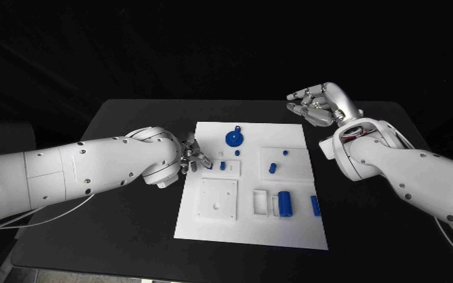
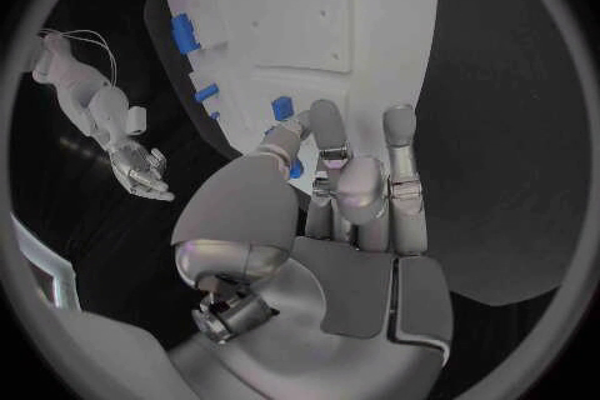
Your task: Assemble the parts on the task board
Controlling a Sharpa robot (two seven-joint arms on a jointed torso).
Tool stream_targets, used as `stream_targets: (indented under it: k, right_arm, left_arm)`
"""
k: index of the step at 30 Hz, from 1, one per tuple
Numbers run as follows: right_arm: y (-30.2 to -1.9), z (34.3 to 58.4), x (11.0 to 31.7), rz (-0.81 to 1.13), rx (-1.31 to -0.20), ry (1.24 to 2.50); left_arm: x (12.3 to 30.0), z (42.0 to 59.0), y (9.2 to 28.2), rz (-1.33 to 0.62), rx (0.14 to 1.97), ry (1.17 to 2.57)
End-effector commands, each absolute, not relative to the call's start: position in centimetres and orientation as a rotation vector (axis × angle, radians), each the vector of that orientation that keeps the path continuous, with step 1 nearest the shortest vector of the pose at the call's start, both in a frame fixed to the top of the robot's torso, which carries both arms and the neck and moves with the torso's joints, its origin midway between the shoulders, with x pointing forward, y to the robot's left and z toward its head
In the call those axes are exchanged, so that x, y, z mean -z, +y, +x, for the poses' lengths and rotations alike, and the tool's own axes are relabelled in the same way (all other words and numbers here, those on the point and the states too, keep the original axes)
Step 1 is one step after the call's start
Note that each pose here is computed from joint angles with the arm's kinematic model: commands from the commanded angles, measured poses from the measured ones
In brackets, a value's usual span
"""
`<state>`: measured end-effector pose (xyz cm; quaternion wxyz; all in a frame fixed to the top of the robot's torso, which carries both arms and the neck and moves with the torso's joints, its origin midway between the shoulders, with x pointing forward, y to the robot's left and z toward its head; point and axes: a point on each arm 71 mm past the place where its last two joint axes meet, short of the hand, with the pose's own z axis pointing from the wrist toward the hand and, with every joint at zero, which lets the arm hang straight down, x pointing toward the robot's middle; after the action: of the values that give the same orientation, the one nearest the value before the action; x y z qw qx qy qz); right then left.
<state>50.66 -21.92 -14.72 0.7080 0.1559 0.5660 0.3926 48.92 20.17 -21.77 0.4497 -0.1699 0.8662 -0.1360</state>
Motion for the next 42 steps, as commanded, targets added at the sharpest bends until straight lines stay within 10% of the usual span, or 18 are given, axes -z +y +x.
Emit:
stream_targets:
  k: [1, 42]
  right_arm:
    - [-21.8, 50.6, 14.8, 0.339, -0.879, 1.268]
    - [-21.6, 50.6, 15.4, 0.342, -0.881, 1.292]
  left_arm:
    - [21.7, 48.9, 20.1, -0.419, 0.346, 2.135]
    - [22.2, 49.0, 19.1, -0.341, 0.328, 2.216]
